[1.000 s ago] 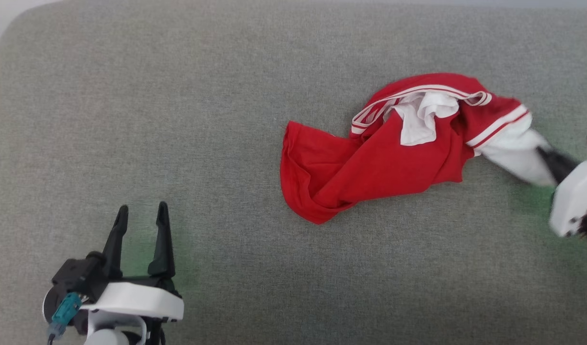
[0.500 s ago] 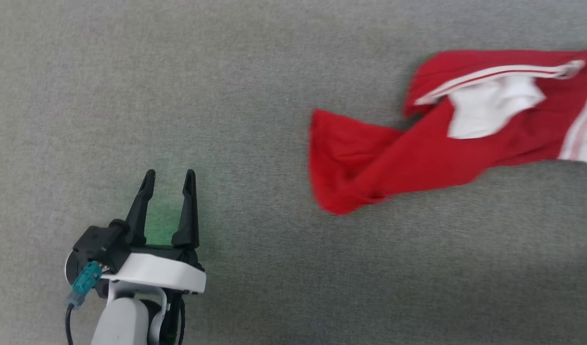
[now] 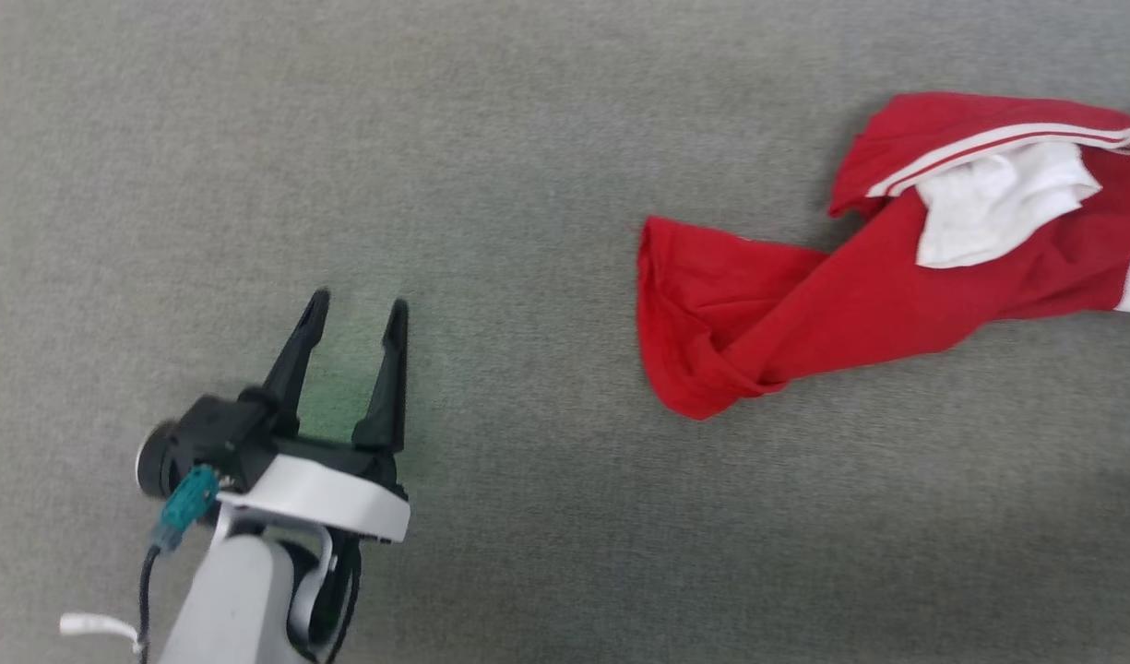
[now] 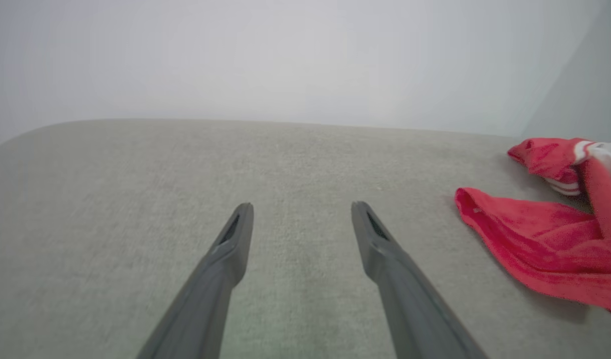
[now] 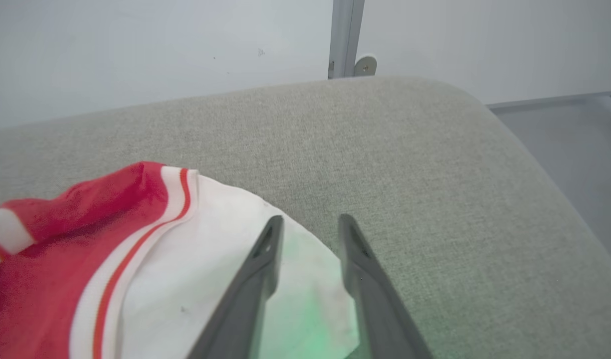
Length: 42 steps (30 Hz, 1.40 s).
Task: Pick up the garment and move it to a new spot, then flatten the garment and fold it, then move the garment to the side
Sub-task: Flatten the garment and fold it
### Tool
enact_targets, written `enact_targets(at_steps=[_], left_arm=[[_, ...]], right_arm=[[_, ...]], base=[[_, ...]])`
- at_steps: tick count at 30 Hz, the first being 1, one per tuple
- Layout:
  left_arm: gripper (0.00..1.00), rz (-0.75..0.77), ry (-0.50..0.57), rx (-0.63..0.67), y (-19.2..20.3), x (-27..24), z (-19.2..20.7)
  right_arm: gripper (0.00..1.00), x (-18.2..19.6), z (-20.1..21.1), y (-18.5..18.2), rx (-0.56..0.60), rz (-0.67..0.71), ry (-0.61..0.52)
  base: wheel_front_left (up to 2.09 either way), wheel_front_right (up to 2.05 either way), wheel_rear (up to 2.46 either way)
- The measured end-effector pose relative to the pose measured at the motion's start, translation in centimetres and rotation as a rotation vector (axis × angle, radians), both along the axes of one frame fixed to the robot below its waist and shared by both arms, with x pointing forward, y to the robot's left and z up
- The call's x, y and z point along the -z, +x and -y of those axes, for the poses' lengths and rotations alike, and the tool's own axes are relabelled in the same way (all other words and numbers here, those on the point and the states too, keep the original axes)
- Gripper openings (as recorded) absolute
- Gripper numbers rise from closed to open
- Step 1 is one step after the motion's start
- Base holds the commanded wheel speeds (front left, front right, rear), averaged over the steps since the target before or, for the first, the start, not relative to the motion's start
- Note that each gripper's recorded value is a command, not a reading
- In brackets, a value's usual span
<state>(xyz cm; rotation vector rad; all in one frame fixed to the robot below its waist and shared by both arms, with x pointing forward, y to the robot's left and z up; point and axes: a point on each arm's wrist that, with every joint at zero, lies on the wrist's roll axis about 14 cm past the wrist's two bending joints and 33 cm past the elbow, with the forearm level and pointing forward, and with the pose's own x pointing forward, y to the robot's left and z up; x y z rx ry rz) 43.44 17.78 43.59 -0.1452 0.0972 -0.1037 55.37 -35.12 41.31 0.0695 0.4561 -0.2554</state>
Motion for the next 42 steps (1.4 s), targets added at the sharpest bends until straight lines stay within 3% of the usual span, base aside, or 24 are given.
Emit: enact_targets(at_steps=[5, 11, 15, 17, 23, 31, 32, 33, 34, 42], left_arm=[[1.0, 0.095, 0.057, 0.179, 2.1, -3.0, 3.1], [1.0, 0.109, 0.15, 0.502, 4.9, -5.1, 9.0], [1.0, -0.076, 0.177, 0.711, 5.9, -4.2, 13.4], [1.0, -0.22, 0.137, 0.776, 6.3, -3.5, 15.0], [1.0, -0.611, 0.107, 1.002, 3.3, 0.1, 19.1], [1.0, -0.831, 0.138, 1.125, 1.5, 4.0, 21.2], [0.87, -0.837, 0.139, 1.133, 1.5, 4.3, 21.5], [0.47, -0.838, 0.15, 1.147, 1.4, 4.5, 21.7], [0.0, -0.841, 0.156, 1.159, 1.2, 4.7, 21.9], [0.0, -0.889, 0.036, 1.411, -4.9, 1.9, 25.9]], right_arm=[[1.0, -2.0, 0.1, -1.2, -0.006, 0.114, -0.037], [1.0, -3.3, -0.5, -4.2, -0.02, 0.227, -0.039], [1.0, -3.3, -1.2, -6.4, -0.017, 0.26, -0.01], [1.0, -3.4, -1.0, -7.6, -0.003, 0.271, 0.001], [1.0, -3.2, 0.7, -11.7, 0.063, 0.27, -0.005], [1.0, -3.2, 2.0, -14.4, 0.133, 0.267, -0.008], [1.0, -3.0, 2.0, -14.7, 0.14, 0.262, -0.008], [1.0, -2.9, 2.1, -14.9, 0.145, 0.258, -0.008], [1.0, -2.8, 2.1, -15.1, 0.15, 0.256, -0.006], [1.0, -3.1, 2.3, -15.6, 0.173, 0.269, -0.004]], base=[[0.0, 0.0, 0.0], [0.0, 0.0, 0.0], [0.0, 0.0, 0.0], [0.0, 0.0, 0.0], [0.0, 0.0, 0.0], [0.0, 0.0, 0.0], [0.0, 0.0, 0.0], [0.0, 0.0, 0.0], [0.0, 0.0, 0.0], [0.0, 0.0, 0.0]])
